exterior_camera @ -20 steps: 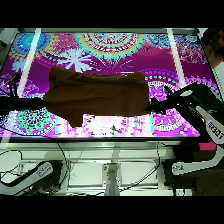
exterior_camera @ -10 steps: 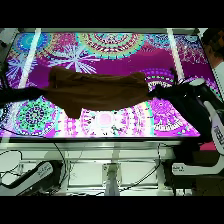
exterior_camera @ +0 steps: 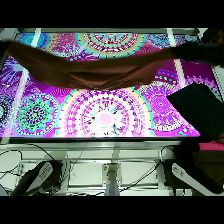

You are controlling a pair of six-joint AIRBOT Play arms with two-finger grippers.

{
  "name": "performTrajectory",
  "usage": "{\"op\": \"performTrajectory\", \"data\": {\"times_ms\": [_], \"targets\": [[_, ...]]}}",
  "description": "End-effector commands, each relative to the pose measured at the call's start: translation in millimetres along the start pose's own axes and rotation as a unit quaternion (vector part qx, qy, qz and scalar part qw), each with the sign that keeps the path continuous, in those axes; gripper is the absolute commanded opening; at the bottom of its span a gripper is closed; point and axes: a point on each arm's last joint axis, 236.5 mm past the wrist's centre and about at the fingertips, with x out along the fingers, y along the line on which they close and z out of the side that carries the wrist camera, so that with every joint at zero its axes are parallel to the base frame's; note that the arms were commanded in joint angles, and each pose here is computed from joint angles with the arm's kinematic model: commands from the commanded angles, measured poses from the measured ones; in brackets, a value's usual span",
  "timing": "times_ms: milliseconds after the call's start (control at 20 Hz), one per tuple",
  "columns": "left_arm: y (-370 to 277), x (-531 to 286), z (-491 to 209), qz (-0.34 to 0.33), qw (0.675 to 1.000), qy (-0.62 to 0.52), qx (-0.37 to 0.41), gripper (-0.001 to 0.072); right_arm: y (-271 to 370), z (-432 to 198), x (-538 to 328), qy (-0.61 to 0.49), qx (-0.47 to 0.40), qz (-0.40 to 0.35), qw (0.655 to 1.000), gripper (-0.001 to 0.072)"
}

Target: Fold the clothes and pants, and hang the long-sleeved shirts on hangers.

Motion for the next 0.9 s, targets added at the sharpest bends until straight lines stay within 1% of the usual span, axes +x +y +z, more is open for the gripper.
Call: {"op": "performTrajectory", "data": {"times_ms": [0, 250, 350, 450, 550, 650, 750, 850], "targets": [[-37, -48, 82, 0.022, 0.99, -0.131, 0.041, 0.0016, 54, 62, -80, -0.096, -0.114, -0.055, 0.987, 0.0016], [-86, -97, 110, 0.027, 0.977, -0.189, 0.09, 0.0016, 111, 86, -163, -0.176, -0.182, -0.109, 0.961, 0.0016], [-94, -115, 125, 0.044, 0.968, -0.226, 0.099, 0.0016, 120, 92, -184, -0.202, -0.197, -0.13, 0.951, 0.0015], [-94, -121, 131, 0.05, 0.965, -0.238, 0.1, 0.0016, 117, 94, -191, -0.211, -0.191, -0.147, 0.947, 0.0016], [-81, -109, 125, 0.044, 0.971, -0.226, 0.057, 0.0016, 101, 93, -184, -0.198, -0.18, -0.162, 0.95, 0.0016], [-58, -78, 102, 0.028, 0.983, -0.18, -0.001, 0.0016, 71, 87, -157, -0.167, -0.15, -0.164, 0.961, 0.0016], [-33, -29, 50, -0.011, 0.993, -0.081, -0.082, 0.0016, 30, 68, -114, -0.109, -0.094, -0.157, 0.977, 0.0015], [-16, 20, -12, -0.055, 0.989, 0.023, -0.139, 0.0015, -17, 33, -62, -0.031, -0.032, -0.146, 0.988, 0.0016]]}}
